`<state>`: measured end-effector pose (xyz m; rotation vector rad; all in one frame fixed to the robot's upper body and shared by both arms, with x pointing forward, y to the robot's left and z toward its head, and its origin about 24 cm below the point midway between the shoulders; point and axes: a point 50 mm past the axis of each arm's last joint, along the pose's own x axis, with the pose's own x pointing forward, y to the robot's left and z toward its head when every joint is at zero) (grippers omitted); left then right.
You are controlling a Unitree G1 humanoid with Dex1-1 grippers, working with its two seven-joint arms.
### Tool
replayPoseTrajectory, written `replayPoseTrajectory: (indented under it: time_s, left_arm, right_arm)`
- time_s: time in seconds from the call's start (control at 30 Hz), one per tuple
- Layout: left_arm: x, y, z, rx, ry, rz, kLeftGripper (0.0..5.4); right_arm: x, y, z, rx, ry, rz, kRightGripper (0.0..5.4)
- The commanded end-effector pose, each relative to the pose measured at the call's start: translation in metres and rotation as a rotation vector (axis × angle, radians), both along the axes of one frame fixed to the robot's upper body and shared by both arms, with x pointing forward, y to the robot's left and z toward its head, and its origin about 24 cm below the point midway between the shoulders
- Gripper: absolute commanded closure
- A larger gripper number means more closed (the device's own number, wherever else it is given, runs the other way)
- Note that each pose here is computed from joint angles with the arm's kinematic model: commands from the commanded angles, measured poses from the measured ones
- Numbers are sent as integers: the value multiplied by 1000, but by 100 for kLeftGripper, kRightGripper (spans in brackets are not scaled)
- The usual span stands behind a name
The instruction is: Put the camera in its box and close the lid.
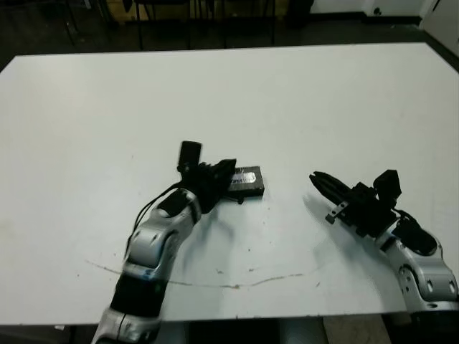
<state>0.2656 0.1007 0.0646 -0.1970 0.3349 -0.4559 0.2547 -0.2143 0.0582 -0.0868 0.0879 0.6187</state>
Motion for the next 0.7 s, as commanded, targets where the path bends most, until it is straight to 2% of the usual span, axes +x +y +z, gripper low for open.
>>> replayPoseTrajectory:
  time_s: [0.03,0.2,0.33,0.43,0.5,0.63,0.7]
  left_arm:
    - [-3,24,6,79,-36,64,538]
    - [-3,42,24,68,-109,117,538]
    - [-3,57,30,13,-127,159,538]
    - [-9,69,34,19,-202,219,538]
    - [-16,76,37,28,-302,298,538]
    - [-31,89,40,199,-628,477,538]
    - [-38,94,37,192,-671,550,538]
  right_arm:
    - [-4,0,-4,-3,20,-18,540]
    - [-3,1,-5,11,19,-14,540]
    - [-4,1,-2,7,1,-41,540]
    - [-5,1,4,16,-25,-77,540]
    - [-6,4,9,51,-47,-111,540]
    - [-7,12,20,78,-118,-250,540]
    - [-8,21,26,116,-164,-376,540]
